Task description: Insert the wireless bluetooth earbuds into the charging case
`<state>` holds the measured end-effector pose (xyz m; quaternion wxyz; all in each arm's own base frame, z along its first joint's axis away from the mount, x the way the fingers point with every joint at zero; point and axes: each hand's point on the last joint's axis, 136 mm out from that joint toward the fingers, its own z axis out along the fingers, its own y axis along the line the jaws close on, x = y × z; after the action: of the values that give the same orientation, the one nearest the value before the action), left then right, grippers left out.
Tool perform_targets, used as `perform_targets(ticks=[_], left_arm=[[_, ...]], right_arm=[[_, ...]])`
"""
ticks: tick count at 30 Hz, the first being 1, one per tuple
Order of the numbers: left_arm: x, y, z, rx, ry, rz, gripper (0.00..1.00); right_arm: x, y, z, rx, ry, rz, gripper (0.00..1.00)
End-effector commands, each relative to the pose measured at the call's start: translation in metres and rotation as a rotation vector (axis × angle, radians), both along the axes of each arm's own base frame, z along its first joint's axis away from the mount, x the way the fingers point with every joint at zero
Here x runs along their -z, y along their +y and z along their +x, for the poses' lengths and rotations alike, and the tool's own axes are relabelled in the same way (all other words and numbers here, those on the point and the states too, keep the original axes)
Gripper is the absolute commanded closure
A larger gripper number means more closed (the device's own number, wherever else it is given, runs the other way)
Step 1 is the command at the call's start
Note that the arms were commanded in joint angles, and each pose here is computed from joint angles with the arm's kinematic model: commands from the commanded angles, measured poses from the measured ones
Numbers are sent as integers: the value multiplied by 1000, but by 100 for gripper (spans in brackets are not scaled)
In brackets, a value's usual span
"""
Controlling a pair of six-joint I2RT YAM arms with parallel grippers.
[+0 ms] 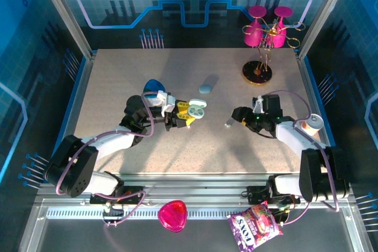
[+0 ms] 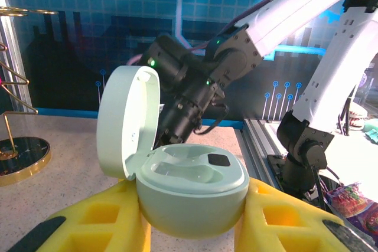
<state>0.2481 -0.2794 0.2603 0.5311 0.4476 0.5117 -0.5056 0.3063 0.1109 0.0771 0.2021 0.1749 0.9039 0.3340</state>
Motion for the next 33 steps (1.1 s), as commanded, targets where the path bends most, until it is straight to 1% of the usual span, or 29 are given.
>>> perform_targets(ticks=[1,6,14,19,29,33], left_arm=[[-11,3,-2,-1,-39,-25,71],[-10,2,-3,3,-34,-21,71],[-10,3,-4,1,-34,-14,71],[-9,3,-4,0,-32,-13,71],[-4,4,-4,-8,-28,-3,70],[-4,4,-4,-10,-28,-3,70]], right_arm=[[11,6,7,63,30,19,35],[31,17,9,36,62,-27,48],[44,35,15,7,84,-7,51],[46,41,19,-13,83,-10,57],[43,44,20,-45,75,-67,64],[42,45,22,-54,75,-76,64]])
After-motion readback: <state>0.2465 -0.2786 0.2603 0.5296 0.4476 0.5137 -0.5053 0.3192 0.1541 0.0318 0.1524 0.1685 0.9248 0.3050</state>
